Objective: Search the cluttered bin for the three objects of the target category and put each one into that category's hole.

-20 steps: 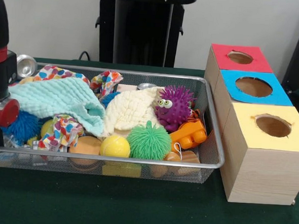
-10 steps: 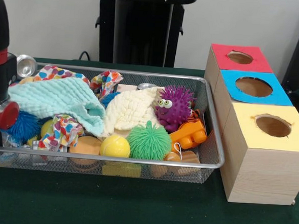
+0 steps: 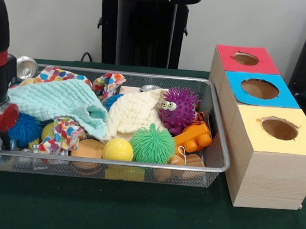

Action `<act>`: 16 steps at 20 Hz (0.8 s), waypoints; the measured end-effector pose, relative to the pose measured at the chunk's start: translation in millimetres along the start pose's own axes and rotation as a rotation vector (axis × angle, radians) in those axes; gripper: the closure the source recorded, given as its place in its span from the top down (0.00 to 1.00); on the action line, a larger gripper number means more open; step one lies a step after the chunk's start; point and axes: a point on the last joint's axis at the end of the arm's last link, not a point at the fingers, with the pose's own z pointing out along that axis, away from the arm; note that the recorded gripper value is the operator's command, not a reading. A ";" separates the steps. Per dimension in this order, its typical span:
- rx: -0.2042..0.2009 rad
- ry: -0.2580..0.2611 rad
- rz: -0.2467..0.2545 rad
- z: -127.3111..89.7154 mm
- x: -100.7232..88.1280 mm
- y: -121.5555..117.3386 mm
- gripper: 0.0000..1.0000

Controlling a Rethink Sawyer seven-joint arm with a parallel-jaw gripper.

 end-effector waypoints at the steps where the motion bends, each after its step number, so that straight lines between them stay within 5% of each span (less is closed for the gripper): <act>1: 0.001 0.000 -0.002 0.3 0.4 0.1 1.00; 16: 0.002 0.002 -0.022 -0.3 1.0 9.3 1.00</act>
